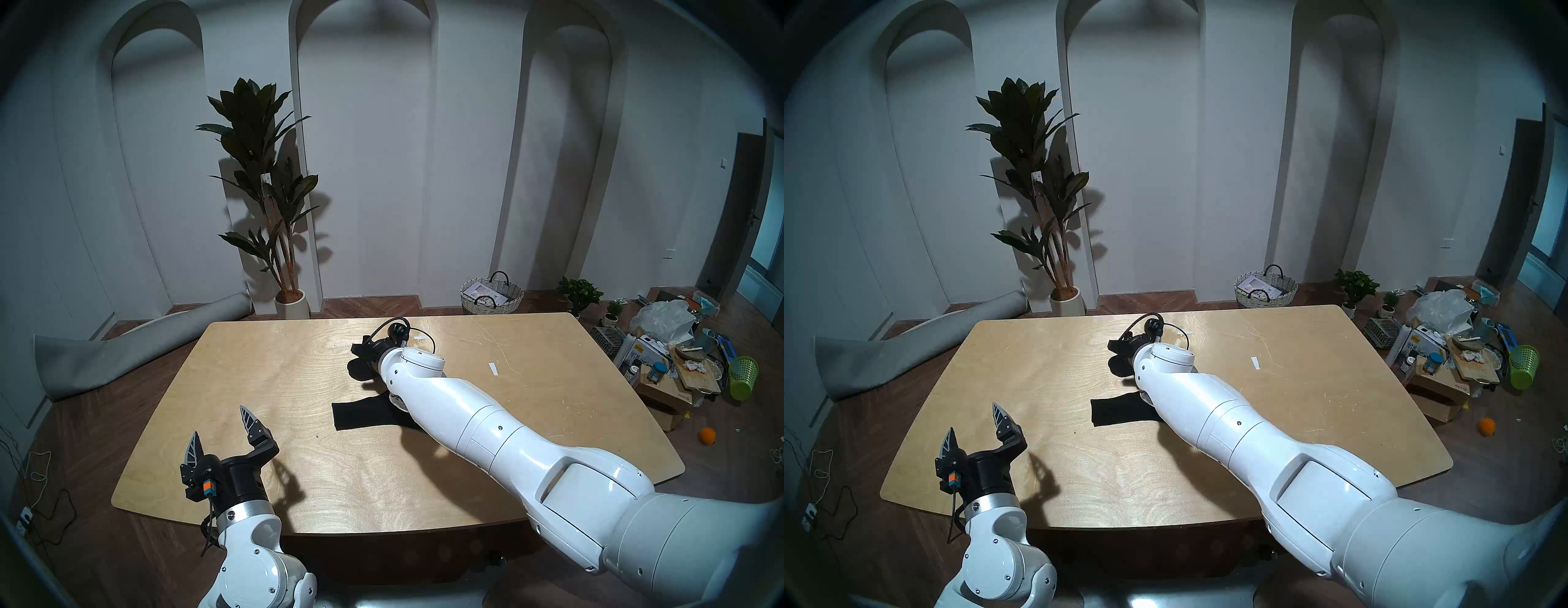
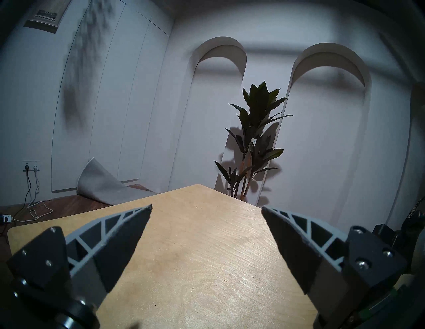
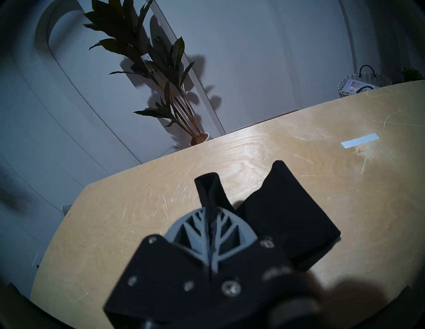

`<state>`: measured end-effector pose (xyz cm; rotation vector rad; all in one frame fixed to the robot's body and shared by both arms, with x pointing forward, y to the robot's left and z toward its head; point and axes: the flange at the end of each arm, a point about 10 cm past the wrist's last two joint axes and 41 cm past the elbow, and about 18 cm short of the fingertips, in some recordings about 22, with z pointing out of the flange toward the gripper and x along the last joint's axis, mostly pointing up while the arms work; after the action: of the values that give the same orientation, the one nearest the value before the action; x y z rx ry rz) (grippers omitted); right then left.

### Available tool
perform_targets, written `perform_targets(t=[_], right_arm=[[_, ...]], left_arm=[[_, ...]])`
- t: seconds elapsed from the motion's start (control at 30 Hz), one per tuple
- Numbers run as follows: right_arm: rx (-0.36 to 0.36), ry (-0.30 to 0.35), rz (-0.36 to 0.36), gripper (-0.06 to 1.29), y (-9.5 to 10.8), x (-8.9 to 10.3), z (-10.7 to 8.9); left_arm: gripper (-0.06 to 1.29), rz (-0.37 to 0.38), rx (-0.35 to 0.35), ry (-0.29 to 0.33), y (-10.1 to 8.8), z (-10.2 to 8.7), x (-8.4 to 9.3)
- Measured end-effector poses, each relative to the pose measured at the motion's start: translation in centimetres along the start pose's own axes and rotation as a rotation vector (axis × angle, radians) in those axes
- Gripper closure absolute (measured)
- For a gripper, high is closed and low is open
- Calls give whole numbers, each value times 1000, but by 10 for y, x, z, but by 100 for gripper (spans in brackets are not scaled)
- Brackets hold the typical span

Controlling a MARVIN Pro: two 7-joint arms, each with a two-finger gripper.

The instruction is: Fold socks in half once and place them neatly on the table

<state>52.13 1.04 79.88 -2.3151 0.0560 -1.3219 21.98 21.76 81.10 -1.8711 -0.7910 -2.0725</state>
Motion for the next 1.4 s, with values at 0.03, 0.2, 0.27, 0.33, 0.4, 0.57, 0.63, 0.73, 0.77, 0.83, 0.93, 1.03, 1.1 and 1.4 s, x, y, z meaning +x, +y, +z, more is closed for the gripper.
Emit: perform_targets(t=[0.03, 0.2, 0.27, 0.33, 0.4, 0.57, 0.63, 0.73, 0.77, 0.83, 0.93, 1.03, 1.1, 1.4], right_arm=[[6, -5, -21, 126, 1, 0, 0], [17, -21, -80, 126, 4, 2, -1], [27, -29, -106, 126, 5, 2, -3], [36, -33, -123, 126, 6, 1, -5], [44, -38, -141, 125, 7, 1, -6], [78, -47, -163, 23, 9, 0, -9], [91, -47, -168, -1, 9, -2, -10], [108, -45, -168, 0, 5, -3, -11], [115, -44, -166, 0, 3, -4, -12], [137, -41, -149, 0, -2, -4, -15], [174, -34, -95, 0, -12, -2, -21], [203, -20, -25, 0, -18, 6, -26], [222, -5, 32, 0, -21, 15, -30], [264, 82, 298, 0, -13, 66, -48]], left_arm=[[-1, -2, 2, -1, 0, -2, 0], [-1, -11, 8, 2, -1, -5, -1], [-1, -17, 12, 5, -1, -8, -1], [-1, -20, 16, 9, -1, -9, -2], [-1, -25, 22, 13, -2, -11, -2], [-1, -34, 36, 21, -3, -16, -2], [-1, -36, 40, 23, -3, -18, -2], [-1, -34, 45, 28, -4, -20, -2], [-1, -32, 46, 29, -4, -20, -2], [-1, -24, 44, 33, -4, -22, -2], [-1, -6, 25, 42, -3, -23, -1], [-1, 11, -1, 55, 2, -23, 1], [-1, 19, -26, 63, 6, -22, 3], [-1, 15, -119, 83, 27, -19, 13]])
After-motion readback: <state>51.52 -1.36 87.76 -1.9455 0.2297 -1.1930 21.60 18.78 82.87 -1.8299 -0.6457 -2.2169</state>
